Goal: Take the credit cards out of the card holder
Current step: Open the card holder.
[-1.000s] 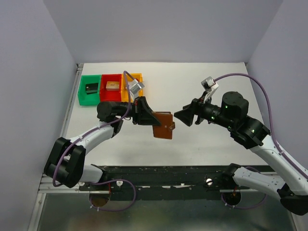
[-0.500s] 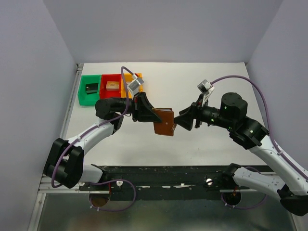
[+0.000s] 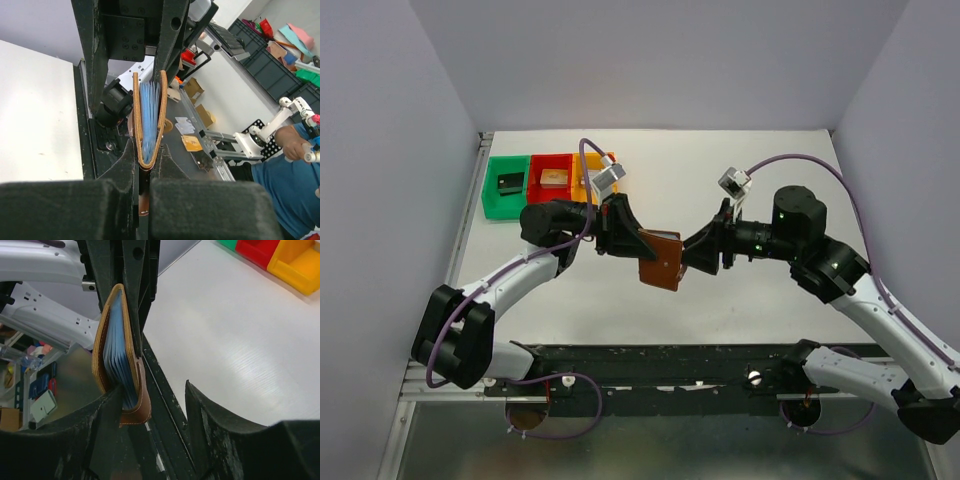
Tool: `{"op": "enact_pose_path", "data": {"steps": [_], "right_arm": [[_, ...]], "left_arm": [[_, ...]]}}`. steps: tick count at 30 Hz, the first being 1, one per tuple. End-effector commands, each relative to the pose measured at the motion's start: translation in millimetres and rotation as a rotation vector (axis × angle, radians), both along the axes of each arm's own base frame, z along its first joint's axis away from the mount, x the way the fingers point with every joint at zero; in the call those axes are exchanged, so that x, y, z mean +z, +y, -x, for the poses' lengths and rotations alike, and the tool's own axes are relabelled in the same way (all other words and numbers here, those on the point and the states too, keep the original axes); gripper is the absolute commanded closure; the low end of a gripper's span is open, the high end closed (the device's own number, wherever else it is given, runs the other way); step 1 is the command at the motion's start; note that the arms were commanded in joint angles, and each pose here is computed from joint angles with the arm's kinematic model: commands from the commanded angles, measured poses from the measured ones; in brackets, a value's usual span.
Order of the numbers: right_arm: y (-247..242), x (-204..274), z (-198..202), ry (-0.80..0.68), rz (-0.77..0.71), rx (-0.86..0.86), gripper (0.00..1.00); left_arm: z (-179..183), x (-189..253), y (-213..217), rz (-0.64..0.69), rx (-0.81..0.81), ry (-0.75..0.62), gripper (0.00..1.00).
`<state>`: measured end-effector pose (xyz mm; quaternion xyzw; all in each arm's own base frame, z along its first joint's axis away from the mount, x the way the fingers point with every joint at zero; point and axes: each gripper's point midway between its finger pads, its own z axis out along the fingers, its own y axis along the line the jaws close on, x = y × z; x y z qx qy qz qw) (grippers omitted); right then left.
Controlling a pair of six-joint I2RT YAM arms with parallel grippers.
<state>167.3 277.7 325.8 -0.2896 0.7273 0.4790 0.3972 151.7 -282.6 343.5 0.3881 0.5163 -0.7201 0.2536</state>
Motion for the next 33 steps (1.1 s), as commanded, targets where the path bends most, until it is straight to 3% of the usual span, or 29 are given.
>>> {"op": "enact_pose_path", "data": {"steps": [1,9,12,15,18,20,22,24,25,33], "right_arm": [[17.9,-1.4,11.3,0.037,-0.022,0.121,0.43],[24.6,-1.4,16.0,0.063,-0.042,0.173,0.77],[21.9,-0.3,14.6,0.056,-0.034,0.155,1.0],[18.4,0.4,13.5,0.046,-0.026,0.136,1.0],[14.1,0.5,11.1,0.034,-0.015,0.107,1.0],[10.8,2.6,10.0,0.018,-0.013,0.09,1.0],[7.5,5.0,9.9,0.008,-0.013,0.078,1.0],[5.8,7.8,10.9,0.001,-0.013,0.076,1.0],[5.3,7.5,11.0,-0.003,-0.01,0.075,1.0],[-9.3,5.3,-6.4,-0.013,0.044,-0.068,1.0]], "left_arm": [[22.1,47.4,-6.5,0.256,0.003,-0.28,1.0],[20.1,44.6,-14.9,0.267,-0.002,-0.261,1.0],[18.6,42.8,-14.9,0.261,0.0,-0.257,0.88],[15.8,41.7,-14.2,0.257,0.008,-0.251,0.82],[12.7,39.3,-13.5,0.253,0.019,-0.24,0.69],[9.2,38.1,-12.0,0.254,0.035,-0.236,0.45],[3.6,37.2,-10.2,0.259,0.062,-0.221,0.33],[-2.9,35.7,-8.0,0.26,0.089,-0.206,0.07],[-6.6,35.1,-6.9,0.261,0.103,-0.198,0.01],[-57.1,14.4,2.5,0.247,0.319,-0.028,0.01]]}}
